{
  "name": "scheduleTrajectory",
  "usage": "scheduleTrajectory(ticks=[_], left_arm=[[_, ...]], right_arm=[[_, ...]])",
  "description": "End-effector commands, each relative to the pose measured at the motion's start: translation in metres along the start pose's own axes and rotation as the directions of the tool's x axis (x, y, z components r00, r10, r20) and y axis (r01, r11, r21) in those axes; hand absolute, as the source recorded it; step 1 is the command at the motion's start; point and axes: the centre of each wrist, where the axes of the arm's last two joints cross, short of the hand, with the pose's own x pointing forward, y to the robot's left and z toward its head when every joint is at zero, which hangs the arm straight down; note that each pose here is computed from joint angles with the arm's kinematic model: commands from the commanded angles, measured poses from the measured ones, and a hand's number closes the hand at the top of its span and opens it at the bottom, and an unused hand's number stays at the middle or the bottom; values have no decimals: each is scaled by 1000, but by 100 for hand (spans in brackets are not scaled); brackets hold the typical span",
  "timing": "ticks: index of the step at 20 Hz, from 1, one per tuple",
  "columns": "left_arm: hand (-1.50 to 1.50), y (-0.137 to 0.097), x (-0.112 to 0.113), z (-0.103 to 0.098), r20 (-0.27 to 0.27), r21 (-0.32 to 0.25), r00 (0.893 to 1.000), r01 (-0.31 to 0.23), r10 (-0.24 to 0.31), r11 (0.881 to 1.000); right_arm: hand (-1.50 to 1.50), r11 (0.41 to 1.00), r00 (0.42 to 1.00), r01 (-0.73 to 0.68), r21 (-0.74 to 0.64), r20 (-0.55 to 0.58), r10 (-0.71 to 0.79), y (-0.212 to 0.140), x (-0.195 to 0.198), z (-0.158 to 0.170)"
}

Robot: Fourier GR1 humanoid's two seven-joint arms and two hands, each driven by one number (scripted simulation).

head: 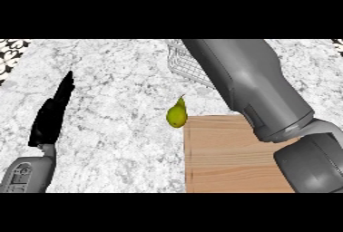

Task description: Pick the lemon from the cutting board and place it in the tiered basket

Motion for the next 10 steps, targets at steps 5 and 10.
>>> scheduleTrajectory(ticks=[5,10], left_arm=[[0,6,-7,10,-6,22,1000,5,-5,1000],[0,17,-9,9,-3,8,1000,-5,5,1000]], right_arm=[[150,975,989,136,175,-75,-125,44,-9,11],[-150,938,950,267,221,-225,-217,57,-33,-11]])
